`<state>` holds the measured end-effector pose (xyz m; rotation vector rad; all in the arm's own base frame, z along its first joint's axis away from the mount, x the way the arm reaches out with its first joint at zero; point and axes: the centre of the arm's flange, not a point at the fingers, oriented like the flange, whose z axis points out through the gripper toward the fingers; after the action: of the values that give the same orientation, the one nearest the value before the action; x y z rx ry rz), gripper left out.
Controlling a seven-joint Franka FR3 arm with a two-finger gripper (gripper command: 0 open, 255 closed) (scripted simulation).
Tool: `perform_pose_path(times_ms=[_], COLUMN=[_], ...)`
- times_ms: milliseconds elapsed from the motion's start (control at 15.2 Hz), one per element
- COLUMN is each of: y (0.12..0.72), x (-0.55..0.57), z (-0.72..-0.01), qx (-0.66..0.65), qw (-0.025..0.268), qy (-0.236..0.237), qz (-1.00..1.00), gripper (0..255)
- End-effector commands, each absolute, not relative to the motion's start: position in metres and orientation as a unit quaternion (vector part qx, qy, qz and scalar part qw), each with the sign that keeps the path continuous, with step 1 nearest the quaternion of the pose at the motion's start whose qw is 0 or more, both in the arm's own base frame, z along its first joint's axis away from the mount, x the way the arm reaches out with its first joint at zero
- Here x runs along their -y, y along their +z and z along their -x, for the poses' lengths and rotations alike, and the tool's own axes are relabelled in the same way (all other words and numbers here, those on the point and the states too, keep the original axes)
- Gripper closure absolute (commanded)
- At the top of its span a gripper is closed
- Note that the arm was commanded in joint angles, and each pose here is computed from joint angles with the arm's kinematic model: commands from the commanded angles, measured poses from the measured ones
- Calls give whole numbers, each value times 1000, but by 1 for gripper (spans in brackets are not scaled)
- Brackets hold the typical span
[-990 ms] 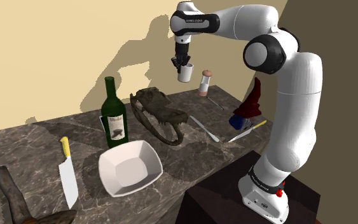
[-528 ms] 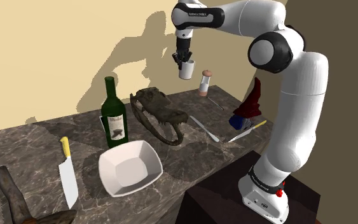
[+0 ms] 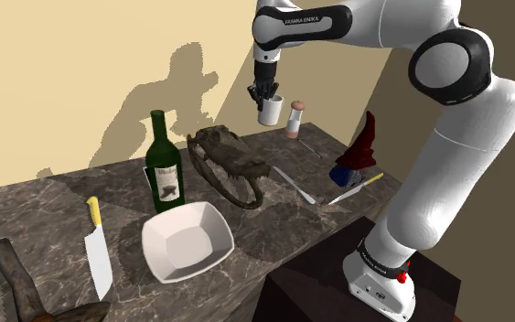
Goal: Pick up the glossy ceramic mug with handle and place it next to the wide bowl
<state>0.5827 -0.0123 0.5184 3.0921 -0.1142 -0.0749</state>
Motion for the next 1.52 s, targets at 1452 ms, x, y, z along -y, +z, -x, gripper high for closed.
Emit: perform_pose_path(times_ms=[1452], y=[521], x=[-199], z=[-348], qx=[37], qw=[23], qy=[-24], qz=[-999], gripper=[255])
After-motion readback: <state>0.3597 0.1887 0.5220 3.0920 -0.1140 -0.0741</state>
